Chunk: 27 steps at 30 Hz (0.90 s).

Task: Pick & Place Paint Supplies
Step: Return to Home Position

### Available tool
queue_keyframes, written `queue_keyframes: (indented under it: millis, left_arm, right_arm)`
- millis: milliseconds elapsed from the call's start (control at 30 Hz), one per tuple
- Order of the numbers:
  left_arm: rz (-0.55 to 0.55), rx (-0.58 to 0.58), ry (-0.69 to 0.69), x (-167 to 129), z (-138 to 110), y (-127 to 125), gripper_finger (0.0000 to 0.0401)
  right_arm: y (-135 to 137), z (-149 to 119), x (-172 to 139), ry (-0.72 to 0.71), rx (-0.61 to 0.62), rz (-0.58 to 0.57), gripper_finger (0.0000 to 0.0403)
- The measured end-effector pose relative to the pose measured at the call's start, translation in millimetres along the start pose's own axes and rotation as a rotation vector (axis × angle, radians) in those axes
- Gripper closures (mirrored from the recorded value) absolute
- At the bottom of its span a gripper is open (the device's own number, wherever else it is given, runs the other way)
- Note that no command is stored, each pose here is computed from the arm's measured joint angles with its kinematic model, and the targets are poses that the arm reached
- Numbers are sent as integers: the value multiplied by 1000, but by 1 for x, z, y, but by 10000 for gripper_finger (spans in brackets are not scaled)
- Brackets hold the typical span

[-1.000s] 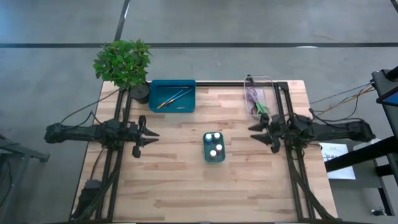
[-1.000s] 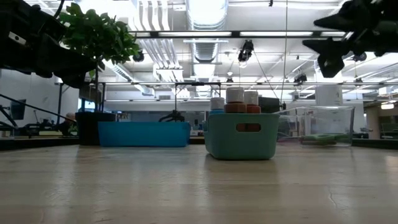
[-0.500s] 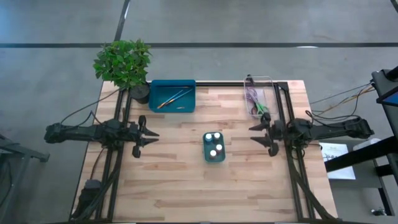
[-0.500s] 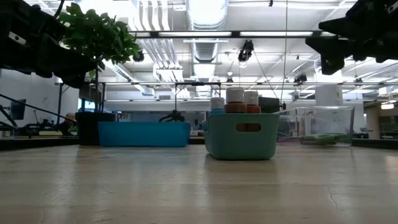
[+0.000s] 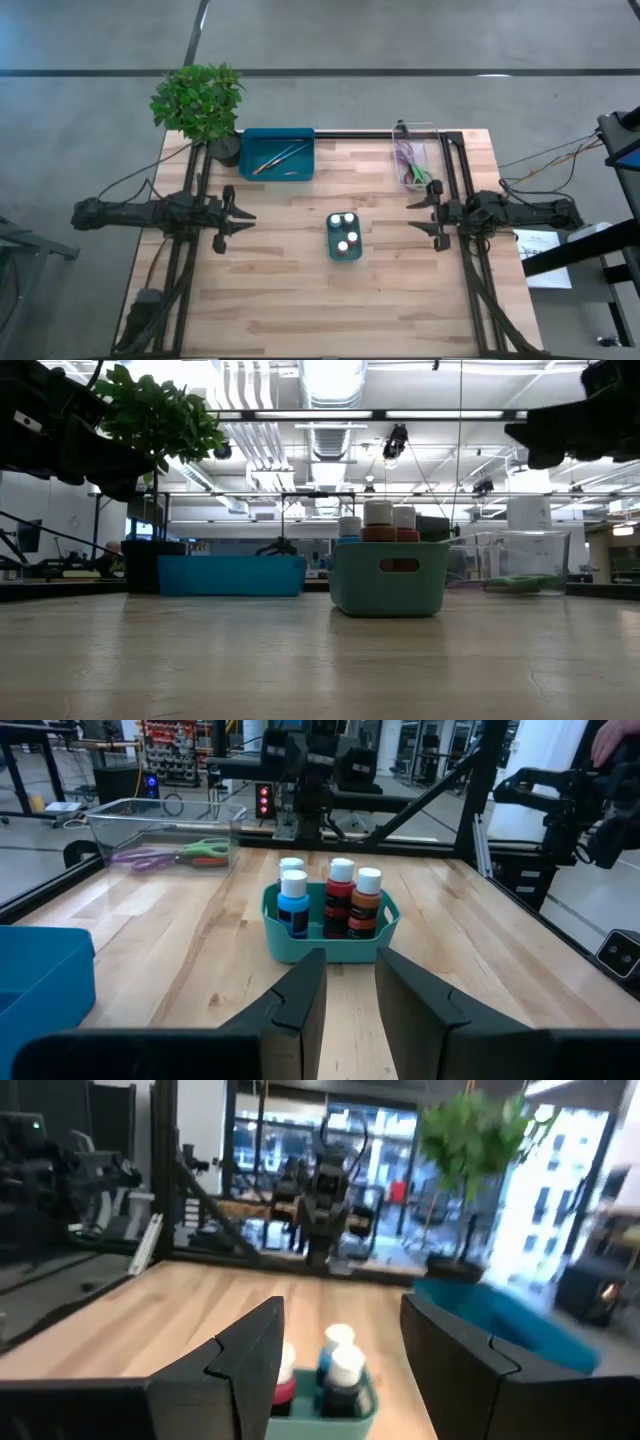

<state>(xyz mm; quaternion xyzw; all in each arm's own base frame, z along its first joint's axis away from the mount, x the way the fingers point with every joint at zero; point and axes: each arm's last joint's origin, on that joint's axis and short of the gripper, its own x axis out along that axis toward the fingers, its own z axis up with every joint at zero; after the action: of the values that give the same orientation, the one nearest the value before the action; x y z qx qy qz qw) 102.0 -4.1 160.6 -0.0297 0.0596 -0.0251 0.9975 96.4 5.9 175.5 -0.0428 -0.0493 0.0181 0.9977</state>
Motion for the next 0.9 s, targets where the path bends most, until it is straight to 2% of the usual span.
queue_keyframes:
  millis: [133, 233, 900]
  left_arm:
    - [0, 1, 8, 1, -1, 0, 303]
    - [3, 0, 17, 1, -1, 0, 303]
    - [3, 1, 15, 1, -1, 0, 303]
  right_arm:
    - [0, -2, 0, 19, 61, 5, 204]
    - [1, -7, 0, 68, 56, 8, 204]
    - [1, -6, 0, 60, 65, 7, 204]
